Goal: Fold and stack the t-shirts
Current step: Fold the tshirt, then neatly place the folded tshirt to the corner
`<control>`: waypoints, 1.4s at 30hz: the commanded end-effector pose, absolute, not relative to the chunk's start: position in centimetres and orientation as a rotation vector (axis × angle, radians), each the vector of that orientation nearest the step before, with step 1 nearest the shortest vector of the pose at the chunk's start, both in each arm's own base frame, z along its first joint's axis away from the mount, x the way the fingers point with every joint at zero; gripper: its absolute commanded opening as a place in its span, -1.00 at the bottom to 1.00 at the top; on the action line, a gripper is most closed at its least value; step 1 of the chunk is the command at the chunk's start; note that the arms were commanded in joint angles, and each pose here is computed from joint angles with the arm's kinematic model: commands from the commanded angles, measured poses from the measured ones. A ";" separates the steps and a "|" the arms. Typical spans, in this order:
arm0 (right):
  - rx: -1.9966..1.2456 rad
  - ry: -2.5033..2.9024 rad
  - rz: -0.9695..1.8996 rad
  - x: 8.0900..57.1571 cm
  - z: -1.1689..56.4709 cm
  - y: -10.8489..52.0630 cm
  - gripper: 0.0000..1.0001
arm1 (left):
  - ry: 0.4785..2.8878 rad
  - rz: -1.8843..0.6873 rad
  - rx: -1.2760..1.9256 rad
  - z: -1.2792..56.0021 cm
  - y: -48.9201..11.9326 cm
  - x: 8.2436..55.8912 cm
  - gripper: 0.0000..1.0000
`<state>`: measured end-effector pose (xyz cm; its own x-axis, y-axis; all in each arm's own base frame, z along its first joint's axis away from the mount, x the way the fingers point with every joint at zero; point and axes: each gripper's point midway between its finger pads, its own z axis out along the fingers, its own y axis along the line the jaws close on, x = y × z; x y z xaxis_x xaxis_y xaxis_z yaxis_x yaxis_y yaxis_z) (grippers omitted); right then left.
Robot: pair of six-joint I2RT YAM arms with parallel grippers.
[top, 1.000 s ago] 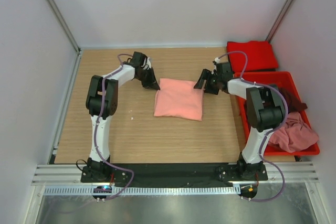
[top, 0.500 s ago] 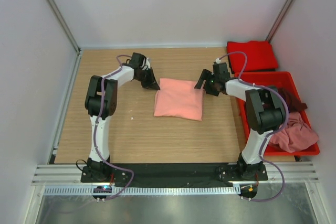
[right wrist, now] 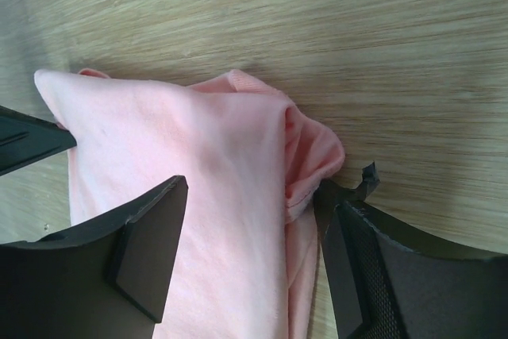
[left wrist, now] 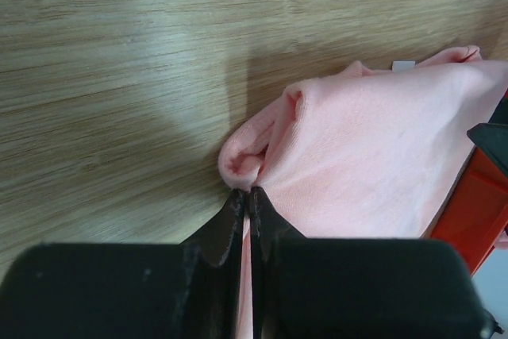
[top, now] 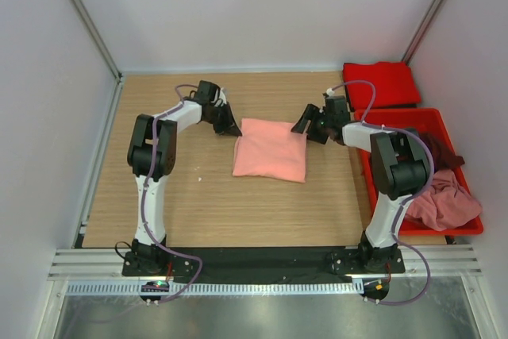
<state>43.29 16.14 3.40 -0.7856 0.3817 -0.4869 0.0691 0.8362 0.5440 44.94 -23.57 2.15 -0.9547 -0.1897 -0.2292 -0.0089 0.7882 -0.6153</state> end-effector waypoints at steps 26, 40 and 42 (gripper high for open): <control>0.486 2.635 0.649 37.0 -1.2 13.1 0.32 | 2.798 -0.740 -0.271 -2.4 -20.6 42.3 -0.97; 0.563 2.630 0.644 35.6 -2.3 14.5 0.46 | 2.798 -0.747 -0.297 -2.6 -20.4 41.7 -0.98; 0.551 2.631 0.658 36.0 -2.4 15.0 0.46 | 2.798 -0.751 -0.302 -2.7 -20.5 41.7 -0.98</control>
